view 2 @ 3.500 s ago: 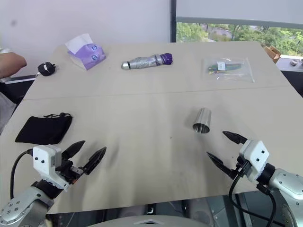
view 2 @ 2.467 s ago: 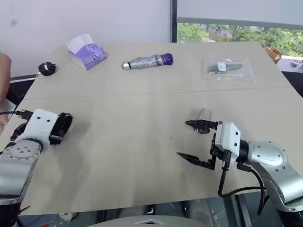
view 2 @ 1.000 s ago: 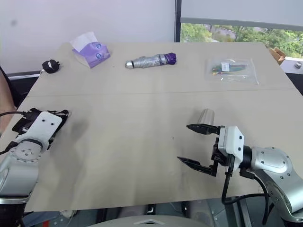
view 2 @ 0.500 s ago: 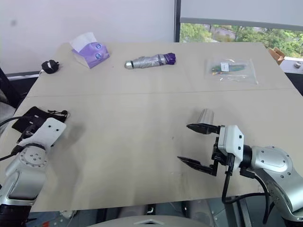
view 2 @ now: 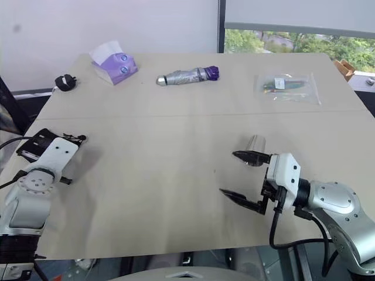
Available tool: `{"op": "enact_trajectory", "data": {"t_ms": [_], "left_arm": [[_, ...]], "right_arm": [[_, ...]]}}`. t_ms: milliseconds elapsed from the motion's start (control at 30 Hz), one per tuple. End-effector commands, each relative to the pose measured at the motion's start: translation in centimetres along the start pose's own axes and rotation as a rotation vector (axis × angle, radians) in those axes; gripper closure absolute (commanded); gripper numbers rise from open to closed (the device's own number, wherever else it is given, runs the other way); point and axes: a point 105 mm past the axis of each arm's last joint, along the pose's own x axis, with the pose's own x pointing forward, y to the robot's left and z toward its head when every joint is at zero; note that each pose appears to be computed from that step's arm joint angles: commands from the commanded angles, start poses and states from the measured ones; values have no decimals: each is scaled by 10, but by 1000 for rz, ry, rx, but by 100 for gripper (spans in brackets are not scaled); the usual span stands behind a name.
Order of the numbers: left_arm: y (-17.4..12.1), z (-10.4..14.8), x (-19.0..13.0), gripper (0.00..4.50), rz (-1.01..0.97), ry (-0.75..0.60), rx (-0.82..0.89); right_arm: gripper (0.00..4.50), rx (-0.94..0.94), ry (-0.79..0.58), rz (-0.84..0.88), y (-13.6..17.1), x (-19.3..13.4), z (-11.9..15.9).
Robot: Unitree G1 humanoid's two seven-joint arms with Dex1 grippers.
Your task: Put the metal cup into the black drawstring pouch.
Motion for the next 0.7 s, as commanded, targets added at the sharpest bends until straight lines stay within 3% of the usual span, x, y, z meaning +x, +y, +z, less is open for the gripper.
{"op": "enact_trajectory", "data": {"t_ms": [33,100,200,533,633,700], "left_arm": [[-3,30,-11,444,-134,-146,-199],[-9,45,-22,444,-255,-201,-335],[-26,75,-46,444,-486,-277,-485],[-57,121,-63,444,-598,-328,-461],[-59,133,-68,450,-612,-361,-434],[-57,137,-70,450,-624,-374,-435]], "right_arm": [[0,-62,77,-113,-10,-1,-2],[0,-104,160,-166,-16,-5,-11],[0,-226,405,-309,-39,-22,-35],[0,-289,581,-425,-82,-19,-75],[88,-283,608,-521,-99,-19,-80],[175,-256,603,-566,-105,-19,-80]]}}
